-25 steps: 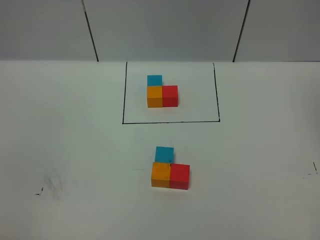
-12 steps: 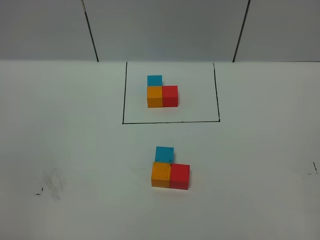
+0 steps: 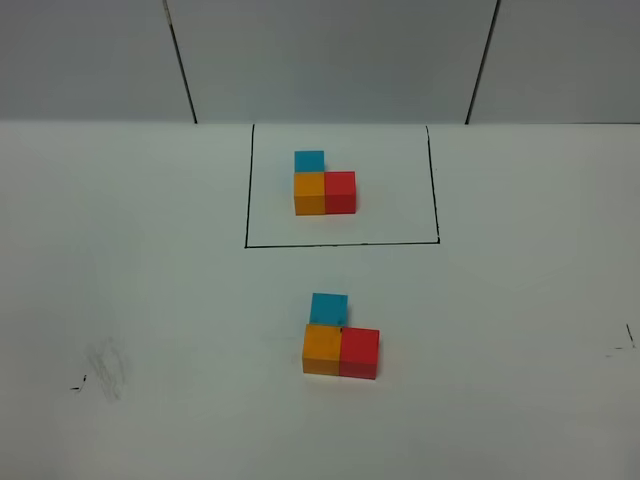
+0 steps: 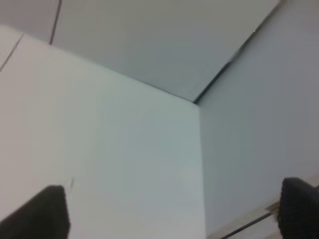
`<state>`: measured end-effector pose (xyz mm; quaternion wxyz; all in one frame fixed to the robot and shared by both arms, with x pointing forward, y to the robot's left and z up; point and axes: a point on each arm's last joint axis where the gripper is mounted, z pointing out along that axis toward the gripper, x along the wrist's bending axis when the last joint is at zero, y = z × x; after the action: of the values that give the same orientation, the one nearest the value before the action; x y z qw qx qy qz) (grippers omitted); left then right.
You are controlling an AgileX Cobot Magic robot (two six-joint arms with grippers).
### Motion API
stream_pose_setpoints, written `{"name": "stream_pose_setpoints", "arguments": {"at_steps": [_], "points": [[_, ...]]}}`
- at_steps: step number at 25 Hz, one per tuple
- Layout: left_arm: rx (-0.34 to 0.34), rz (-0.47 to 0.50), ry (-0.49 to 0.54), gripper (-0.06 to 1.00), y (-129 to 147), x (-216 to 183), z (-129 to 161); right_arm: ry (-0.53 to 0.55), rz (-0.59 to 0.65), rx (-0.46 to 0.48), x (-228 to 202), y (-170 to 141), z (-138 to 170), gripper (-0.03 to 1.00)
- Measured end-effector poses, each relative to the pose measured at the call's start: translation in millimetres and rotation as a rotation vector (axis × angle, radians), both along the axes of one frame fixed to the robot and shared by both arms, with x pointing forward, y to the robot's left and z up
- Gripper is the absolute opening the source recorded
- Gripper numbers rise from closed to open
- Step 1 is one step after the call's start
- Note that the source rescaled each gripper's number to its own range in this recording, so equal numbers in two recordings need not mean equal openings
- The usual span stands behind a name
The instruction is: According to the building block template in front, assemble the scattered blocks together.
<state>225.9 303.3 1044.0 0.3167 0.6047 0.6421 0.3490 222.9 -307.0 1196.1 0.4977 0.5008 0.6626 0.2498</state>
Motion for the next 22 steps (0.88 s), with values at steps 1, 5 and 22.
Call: {"name": "stream_pose_setpoints", "arguments": {"at_steps": [1, 5, 22], "points": [[0.000, 0.000, 0.000, 0.65, 0, 0, 0, 0.003, 0.000, 0.012, -3, 1, -9, 0.77], [0.000, 0.000, 0.000, 0.65, 0, 0, 0, -0.005, 0.025, 0.052, -10, 5, -48, 0.76], [0.000, 0.000, 0.003, 0.65, 0, 0, -1, 0.055, -0.038, 0.315, 12, 8, -142, 0.75]]}}
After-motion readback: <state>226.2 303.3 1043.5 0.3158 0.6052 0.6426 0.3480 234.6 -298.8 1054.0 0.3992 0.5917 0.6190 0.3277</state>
